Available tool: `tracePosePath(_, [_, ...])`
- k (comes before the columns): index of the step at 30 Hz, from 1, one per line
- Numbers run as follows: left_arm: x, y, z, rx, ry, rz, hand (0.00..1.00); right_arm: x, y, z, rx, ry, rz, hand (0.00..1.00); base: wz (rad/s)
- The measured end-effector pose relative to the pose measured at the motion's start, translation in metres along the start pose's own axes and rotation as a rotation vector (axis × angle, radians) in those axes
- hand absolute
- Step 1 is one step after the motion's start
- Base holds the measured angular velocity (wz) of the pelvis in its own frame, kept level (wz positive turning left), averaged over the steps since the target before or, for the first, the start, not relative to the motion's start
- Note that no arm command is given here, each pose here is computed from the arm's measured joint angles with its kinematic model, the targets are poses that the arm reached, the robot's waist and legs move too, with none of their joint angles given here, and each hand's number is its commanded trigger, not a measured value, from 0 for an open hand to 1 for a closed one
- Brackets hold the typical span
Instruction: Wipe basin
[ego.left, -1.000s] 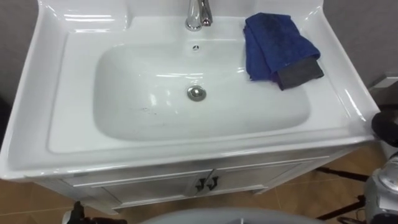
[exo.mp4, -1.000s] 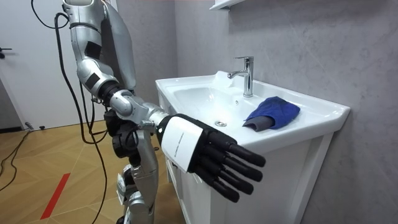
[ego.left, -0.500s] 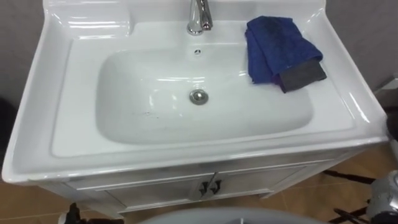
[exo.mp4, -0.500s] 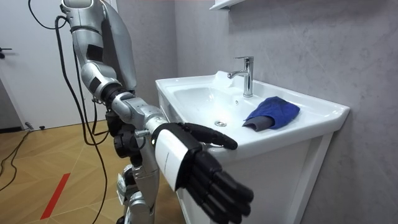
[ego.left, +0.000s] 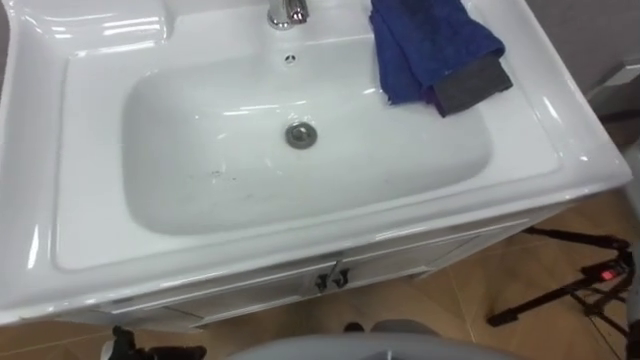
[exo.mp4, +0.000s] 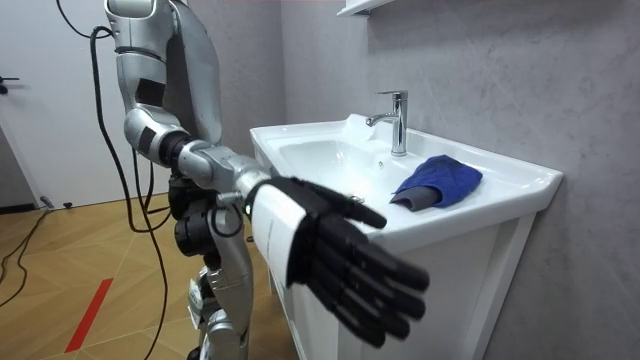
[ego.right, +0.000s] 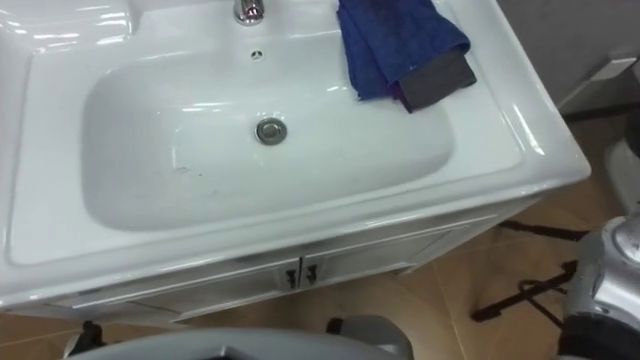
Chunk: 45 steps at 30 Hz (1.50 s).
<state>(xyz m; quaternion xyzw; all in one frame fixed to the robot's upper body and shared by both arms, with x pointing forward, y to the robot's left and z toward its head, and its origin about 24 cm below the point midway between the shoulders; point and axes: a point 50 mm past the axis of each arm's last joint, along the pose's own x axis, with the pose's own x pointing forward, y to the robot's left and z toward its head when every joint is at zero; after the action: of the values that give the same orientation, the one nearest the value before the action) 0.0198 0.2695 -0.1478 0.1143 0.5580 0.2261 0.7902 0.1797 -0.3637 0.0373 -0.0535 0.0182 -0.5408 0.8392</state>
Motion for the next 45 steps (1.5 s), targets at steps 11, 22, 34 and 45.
tracePosePath(11, [-0.002, 0.002, -0.011, 0.015, 0.049, 0.012, 0.0, -0.001, -0.01, -0.008, 0.08, 0.096, -0.105, 0.0, 0.0])
tracePosePath(22, [-0.003, 0.003, -0.01, 0.011, 0.048, 0.016, 0.0, -0.015, -0.047, -0.071, -0.095, 0.34, -0.201, 0.0, 0.05])
tracePosePath(34, [-0.004, 0.006, -0.013, 0.003, 0.056, 0.009, 0.0, -0.077, -0.13, -0.154, -0.366, 0.752, -0.384, 0.0, 0.01])
tracePosePath(45, [-0.002, 0.002, -0.015, 0.009, 0.078, -0.071, 0.0, -0.144, -0.148, -0.195, -0.592, 1.106, 0.082, 0.0, 0.04])
